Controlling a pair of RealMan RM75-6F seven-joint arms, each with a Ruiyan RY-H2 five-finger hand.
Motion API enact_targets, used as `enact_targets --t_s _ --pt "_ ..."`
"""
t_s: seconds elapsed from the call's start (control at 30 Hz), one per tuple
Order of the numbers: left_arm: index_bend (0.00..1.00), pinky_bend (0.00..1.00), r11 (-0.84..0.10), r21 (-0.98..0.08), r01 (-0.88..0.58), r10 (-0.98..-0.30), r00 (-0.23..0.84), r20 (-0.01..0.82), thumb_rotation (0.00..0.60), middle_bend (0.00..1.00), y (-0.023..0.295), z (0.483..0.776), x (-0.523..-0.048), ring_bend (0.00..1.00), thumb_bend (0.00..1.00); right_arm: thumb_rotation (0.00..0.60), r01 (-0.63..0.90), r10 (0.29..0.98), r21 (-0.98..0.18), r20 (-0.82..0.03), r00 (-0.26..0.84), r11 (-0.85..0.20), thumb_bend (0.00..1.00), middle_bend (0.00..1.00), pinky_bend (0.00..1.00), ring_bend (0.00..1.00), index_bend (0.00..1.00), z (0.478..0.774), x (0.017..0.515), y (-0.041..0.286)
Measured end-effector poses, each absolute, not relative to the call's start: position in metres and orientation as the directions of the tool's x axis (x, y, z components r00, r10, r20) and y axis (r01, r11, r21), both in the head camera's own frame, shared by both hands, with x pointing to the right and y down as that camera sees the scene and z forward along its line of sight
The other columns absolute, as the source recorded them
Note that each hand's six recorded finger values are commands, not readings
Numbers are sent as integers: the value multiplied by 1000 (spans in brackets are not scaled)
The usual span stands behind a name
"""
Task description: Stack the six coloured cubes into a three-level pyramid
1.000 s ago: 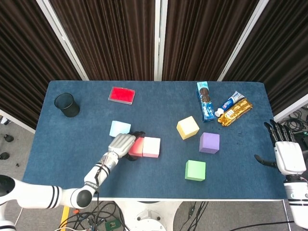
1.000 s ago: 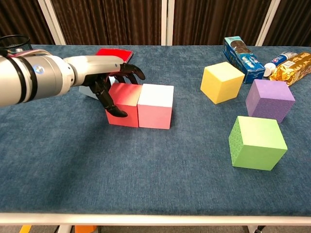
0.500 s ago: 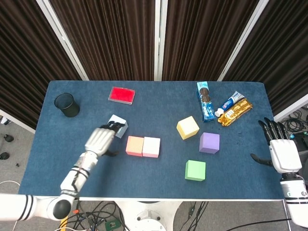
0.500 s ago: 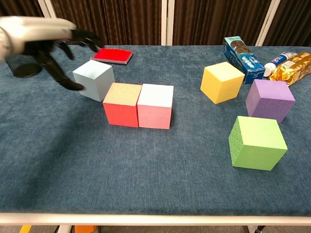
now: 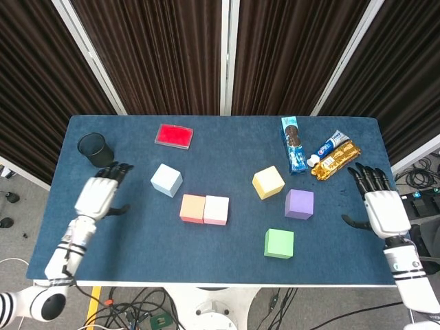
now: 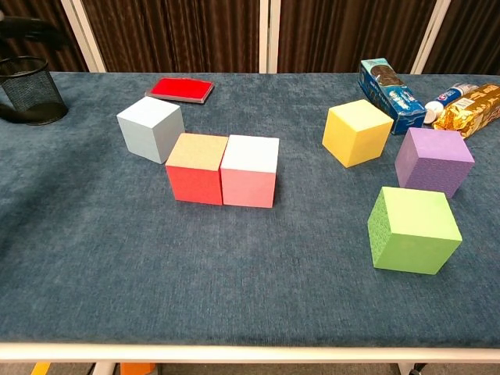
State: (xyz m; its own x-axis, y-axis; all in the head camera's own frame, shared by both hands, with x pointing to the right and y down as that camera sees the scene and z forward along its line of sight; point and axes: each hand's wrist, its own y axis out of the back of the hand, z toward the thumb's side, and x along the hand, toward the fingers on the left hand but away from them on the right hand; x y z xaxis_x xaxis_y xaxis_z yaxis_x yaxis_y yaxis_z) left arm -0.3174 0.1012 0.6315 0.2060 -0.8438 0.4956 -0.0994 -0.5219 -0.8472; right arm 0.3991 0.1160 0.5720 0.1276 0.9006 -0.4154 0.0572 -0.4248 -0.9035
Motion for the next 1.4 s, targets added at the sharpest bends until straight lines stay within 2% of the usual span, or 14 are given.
enact_targets --t_s 0.2,0.37,0.63,1.0,1.13,1.2,1.27,1.4 --pt "112 212 -493 -857 -151 -869 139 475 600 117 115 633 -362 41 190 600 62 860 -863 -489 146 -501 54 61 0 0 0 598 378 102" --pt "112 212 -477 -861 -177 -879 113 464 600 118 121 628 -382 41 190 600 70 827 -835 -524 204 -546 56 62 0 0 0 624 346 79" --pt "112 212 -450 -871 -198 -893 75 444 600 118 126 624 -403 41 189 600 -60 755 -806 -575 316 -589 66 60 0 0 0 667 290 35" --pt "112 212 -463 -866 -191 -885 50 462 600 118 130 632 -412 41 178 600 -202 648 -756 -643 409 -622 98 85 0 0 0 706 238 21" --pt "112 212 -466 -864 -193 -883 45 466 600 118 131 634 -412 41 175 600 -239 627 -746 -657 418 -622 132 208 0 0 0 717 230 21" --pt "113 212 -468 -861 -198 -882 43 470 600 118 131 635 -412 41 174 600 -251 620 -743 -660 424 -620 170 352 0 0 0 720 226 21" --pt "113 212 -471 -858 -204 -880 40 473 600 118 131 636 -413 41 174 600 -253 619 -745 -658 429 -617 206 439 0 1 0 722 223 21" --pt "120 212 -478 -852 -216 -876 36 482 600 118 132 637 -414 41 174 600 -234 635 -762 -637 436 -604 237 533 0 21 0 718 222 21"
